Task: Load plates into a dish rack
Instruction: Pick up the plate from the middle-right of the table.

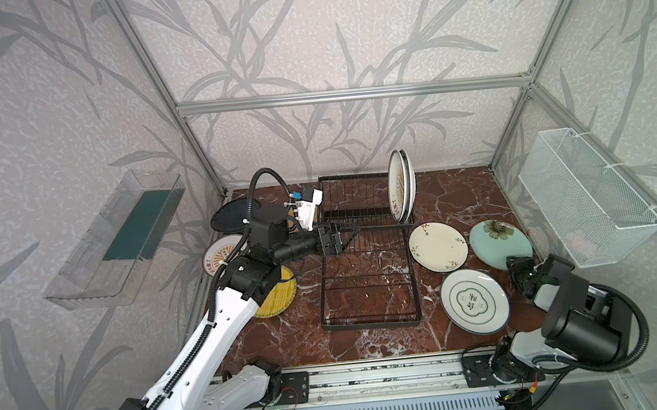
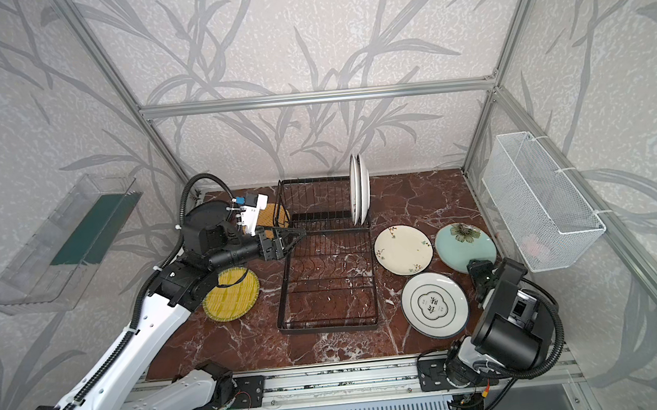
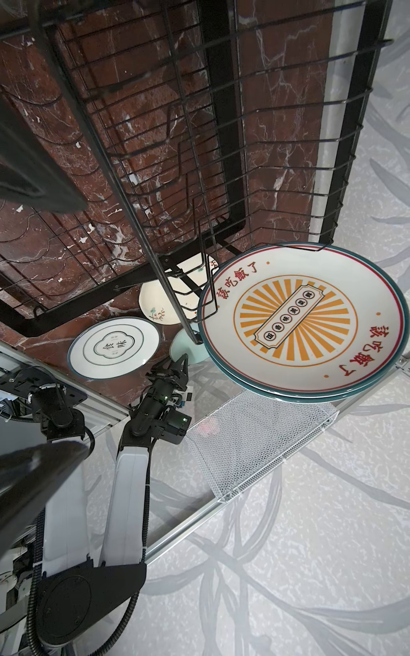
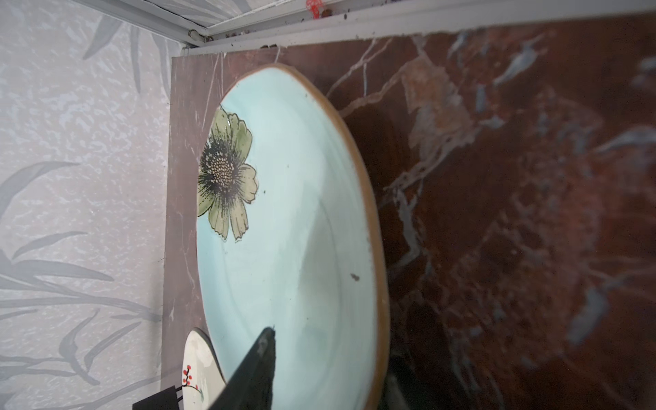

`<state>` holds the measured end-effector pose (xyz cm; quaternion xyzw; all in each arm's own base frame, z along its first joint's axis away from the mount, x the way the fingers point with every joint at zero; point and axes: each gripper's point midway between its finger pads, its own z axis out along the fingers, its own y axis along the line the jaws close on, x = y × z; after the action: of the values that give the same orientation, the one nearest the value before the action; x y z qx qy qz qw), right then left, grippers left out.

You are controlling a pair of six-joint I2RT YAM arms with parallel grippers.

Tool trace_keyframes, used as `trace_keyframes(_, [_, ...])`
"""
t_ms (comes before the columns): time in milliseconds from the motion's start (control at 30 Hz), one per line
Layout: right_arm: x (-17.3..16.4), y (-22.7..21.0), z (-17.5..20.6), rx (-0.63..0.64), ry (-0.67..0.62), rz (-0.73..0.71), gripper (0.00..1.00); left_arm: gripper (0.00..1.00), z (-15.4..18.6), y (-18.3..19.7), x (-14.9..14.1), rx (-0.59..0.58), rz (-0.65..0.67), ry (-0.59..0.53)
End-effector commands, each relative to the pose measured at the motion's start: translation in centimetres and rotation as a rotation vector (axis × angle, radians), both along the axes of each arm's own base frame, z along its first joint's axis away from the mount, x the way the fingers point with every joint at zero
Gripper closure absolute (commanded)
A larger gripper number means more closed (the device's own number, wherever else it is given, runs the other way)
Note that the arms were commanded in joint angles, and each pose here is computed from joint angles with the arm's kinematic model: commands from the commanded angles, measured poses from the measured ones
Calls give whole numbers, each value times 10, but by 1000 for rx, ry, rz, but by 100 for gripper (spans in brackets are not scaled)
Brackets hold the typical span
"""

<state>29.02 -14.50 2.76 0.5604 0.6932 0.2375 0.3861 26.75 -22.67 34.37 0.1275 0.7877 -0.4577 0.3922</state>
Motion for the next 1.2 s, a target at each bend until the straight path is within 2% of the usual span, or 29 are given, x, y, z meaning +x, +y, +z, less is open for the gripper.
trace_keyframes(0, [-10,13,-25,77,52,2,61,1,10,5,1,-18,18,-41])
trace_keyframes(633, [-2,13,-46,167,24,-31,85,1,8,12,3,4,54,-46])
trace_keyframes(1000, [10,11,-18,157,-44,-2,100,1,1,15,-1,30,44,-27])
trace_keyframes(1167, [17,9,10,129,-66,13,100,1,-3,13,-1,28,40,-8])
